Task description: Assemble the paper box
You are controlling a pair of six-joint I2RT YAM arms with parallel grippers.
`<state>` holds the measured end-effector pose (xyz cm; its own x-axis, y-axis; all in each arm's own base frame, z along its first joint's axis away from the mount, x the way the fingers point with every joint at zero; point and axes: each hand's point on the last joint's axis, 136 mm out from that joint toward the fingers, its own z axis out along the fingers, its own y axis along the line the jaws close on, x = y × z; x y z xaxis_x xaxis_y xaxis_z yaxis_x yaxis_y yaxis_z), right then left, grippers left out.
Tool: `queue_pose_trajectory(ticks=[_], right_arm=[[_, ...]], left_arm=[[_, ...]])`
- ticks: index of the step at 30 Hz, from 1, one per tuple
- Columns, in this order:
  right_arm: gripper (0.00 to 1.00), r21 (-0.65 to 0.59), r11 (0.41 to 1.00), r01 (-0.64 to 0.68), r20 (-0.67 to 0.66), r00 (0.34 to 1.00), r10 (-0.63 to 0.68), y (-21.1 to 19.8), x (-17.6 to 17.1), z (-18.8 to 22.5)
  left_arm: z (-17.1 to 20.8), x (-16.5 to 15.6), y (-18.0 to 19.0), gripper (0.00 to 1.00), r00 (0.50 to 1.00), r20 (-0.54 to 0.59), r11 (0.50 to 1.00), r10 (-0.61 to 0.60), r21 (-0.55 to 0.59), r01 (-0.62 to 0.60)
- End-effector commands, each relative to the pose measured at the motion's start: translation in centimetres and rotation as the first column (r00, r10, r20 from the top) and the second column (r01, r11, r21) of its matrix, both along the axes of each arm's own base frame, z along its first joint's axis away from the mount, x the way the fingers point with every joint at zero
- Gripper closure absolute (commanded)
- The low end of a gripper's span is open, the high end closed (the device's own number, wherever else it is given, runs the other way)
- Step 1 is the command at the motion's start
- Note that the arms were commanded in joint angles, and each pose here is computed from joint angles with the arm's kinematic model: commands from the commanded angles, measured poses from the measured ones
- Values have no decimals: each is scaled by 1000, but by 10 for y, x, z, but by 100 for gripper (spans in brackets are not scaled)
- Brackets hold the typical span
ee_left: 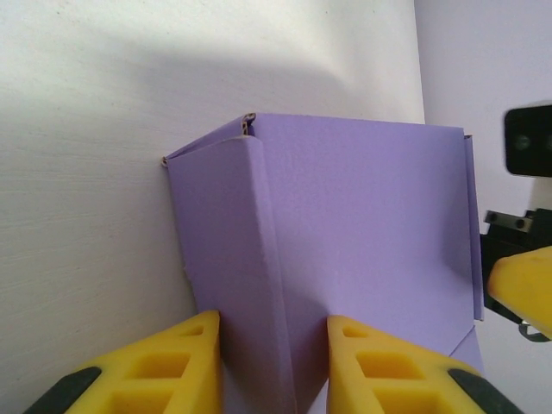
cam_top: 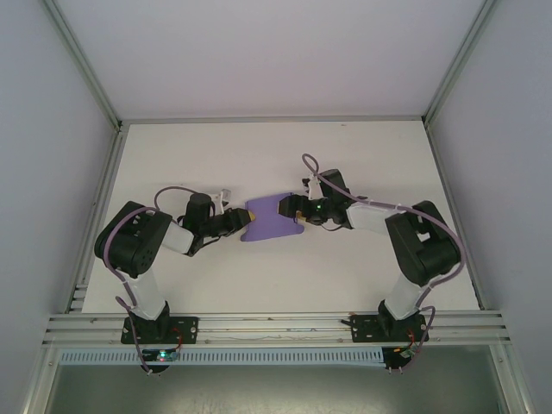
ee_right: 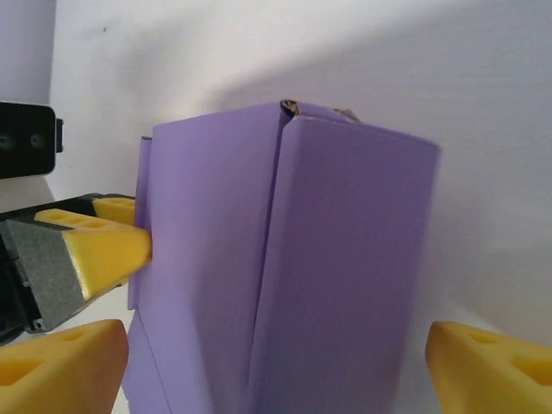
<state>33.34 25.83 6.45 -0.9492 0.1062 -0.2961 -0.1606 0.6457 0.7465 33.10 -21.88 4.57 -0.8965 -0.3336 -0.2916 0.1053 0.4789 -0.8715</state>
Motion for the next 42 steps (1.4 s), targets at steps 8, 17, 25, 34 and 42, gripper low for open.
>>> queue_pose_trajectory(ticks=[8,17,25,34,42], right_arm=[[45,244,969,-30,26,999,24,21,19,38],[51,230,973,10,54,998,-23,6,8,61],[55,115,953,281,-265,933,-243,-41,-1,66],[64,177,853,491,-484,798,-359,-84,-1,109],[61,208,863,460,-590,763,-264,-68,-17,113]], left_arm=[[-18,-12,10,65,998,-54,999,13,42,-11],[71,15,9,0,964,265,985,15,161,-59],[132,0,-1,0,744,589,689,-315,681,-247],[135,-67,-67,0,363,518,549,-774,836,-22],[138,-39,-83,0,284,507,473,-814,862,-181]])
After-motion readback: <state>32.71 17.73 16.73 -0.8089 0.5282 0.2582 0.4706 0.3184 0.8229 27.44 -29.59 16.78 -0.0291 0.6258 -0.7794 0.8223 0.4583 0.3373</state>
